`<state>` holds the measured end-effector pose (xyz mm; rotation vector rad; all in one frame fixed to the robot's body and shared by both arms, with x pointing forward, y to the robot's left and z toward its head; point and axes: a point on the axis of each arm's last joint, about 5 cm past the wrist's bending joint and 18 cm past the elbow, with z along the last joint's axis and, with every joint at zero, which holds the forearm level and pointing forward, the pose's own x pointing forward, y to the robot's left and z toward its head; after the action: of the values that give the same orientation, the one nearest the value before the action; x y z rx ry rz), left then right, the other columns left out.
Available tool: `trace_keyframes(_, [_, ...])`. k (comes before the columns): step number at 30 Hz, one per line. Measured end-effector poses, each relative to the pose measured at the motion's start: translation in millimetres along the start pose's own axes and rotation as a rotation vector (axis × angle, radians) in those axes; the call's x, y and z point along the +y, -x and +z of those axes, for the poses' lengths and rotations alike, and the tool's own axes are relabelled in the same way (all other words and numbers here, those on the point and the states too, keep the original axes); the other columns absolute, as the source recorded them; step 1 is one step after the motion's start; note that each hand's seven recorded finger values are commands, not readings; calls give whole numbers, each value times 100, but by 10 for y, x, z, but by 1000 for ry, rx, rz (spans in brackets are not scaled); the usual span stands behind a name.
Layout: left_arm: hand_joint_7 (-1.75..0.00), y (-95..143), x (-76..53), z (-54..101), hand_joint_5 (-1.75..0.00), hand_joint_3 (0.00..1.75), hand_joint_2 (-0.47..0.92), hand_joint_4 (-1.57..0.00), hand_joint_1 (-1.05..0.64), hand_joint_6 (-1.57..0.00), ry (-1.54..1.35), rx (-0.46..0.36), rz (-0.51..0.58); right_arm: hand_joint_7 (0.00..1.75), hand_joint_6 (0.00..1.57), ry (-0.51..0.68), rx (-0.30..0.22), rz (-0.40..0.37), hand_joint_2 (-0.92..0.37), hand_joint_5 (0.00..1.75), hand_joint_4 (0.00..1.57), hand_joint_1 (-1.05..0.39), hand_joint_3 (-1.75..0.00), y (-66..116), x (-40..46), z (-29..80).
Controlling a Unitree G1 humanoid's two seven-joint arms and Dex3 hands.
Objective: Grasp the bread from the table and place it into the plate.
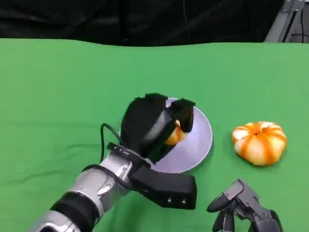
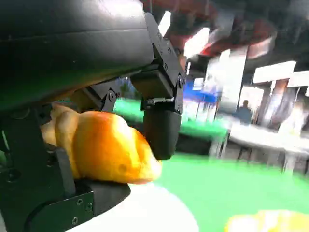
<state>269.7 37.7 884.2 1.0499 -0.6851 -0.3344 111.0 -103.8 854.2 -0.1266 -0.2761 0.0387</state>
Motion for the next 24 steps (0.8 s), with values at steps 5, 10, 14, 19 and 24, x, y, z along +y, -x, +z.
trace_keyframes(5, [-8,-103,102,49,-7,24,92,0,-82,-1,-61,114,-292,175,39,0,3,-1,-71,175,65,-11,-141,15,0,3])
trace_keyframes(10, [0,-151,200,83,0,44,92,0,-94,0,-79,148,-388,175,39,-5,2,9,-72,175,64,-11,-142,14,13,14])
trace_keyframes(14, [0,-143,238,73,0,52,92,0,-98,0,-87,164,-405,175,39,-9,-4,12,-71,175,64,-10,-142,7,16,25])
trace_keyframes(19, [-2,-85,303,44,0,53,92,0,-97,-3,-38,180,-398,175,39,-10,-4,13,-71,175,63,-11,-142,6,17,25])
trace_keyframes(24, [-3,49,492,7,-3,49,92,-4,-90,-6,103,185,-368,175,38,-7,4,13,-71,175,65,-11,-143,5,14,21])
